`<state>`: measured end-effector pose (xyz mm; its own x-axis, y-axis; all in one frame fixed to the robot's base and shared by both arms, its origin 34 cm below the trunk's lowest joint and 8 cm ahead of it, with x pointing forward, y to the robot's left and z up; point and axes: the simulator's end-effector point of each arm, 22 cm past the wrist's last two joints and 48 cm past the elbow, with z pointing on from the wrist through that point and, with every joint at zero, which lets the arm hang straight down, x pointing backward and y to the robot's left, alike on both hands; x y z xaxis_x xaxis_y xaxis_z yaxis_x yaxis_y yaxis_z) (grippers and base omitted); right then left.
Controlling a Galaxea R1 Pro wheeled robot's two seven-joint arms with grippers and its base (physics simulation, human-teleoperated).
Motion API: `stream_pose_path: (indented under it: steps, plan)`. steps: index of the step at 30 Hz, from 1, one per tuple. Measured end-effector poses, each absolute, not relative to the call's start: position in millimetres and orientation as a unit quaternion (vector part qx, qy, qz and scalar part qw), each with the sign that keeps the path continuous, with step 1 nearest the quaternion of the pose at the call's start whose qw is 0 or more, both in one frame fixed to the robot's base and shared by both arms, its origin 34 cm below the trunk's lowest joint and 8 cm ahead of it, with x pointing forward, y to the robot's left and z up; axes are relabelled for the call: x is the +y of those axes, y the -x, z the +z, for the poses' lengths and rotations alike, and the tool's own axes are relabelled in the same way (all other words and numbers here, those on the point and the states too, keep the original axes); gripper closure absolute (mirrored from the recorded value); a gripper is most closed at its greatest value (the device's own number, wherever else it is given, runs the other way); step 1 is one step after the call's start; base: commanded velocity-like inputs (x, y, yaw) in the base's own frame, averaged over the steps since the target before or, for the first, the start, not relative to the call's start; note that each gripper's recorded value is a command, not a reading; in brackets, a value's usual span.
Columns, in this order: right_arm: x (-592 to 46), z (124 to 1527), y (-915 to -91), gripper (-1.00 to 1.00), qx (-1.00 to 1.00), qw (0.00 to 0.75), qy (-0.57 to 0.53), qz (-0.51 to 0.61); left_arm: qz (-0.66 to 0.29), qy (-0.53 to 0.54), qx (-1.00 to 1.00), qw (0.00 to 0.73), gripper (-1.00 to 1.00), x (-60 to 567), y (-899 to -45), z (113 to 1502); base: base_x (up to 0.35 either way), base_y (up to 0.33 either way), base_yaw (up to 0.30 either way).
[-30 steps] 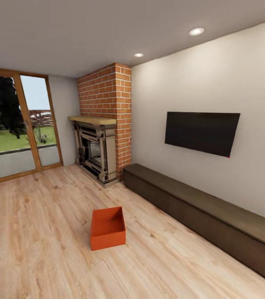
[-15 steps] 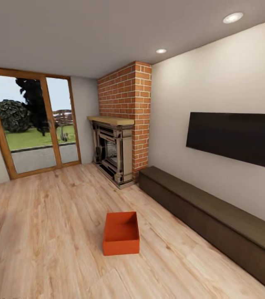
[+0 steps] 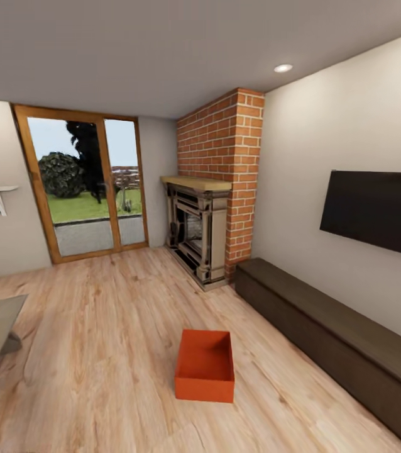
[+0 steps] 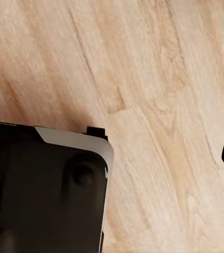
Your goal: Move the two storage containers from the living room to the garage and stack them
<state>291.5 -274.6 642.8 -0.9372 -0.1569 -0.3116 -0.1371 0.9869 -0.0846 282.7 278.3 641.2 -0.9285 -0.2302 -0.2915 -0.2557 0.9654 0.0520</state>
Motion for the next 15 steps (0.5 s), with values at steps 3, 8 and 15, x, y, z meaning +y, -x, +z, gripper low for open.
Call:
stream_pose_path:
  steps: [3, 8, 15]
  plan:
    - [-274.6, 642.8, -291.5, -1.00, 0.984, 0.161, 0.074, -0.031, 0.045, 0.124, 0.981, 0.144, -1.00, 278.5, -282.7, 641.2, 0.255, 0.000, 0.272]
    - [-275.4, 642.8, -291.5, -1.00, 0.984, 0.161, 0.072, -0.031, 0.043, 0.123, 0.981, 0.144, -1.00, 276.5, -283.1, 641.2, 0.232, -0.003, 0.272]
    - [-277.4, 642.4, -290.2, -1.00, 0.984, 0.158, 0.071, -0.032, 0.043, 0.122, 0.981, 0.144, -1.00, 275.9, -283.4, 641.2, 0.198, -0.073, 0.165]
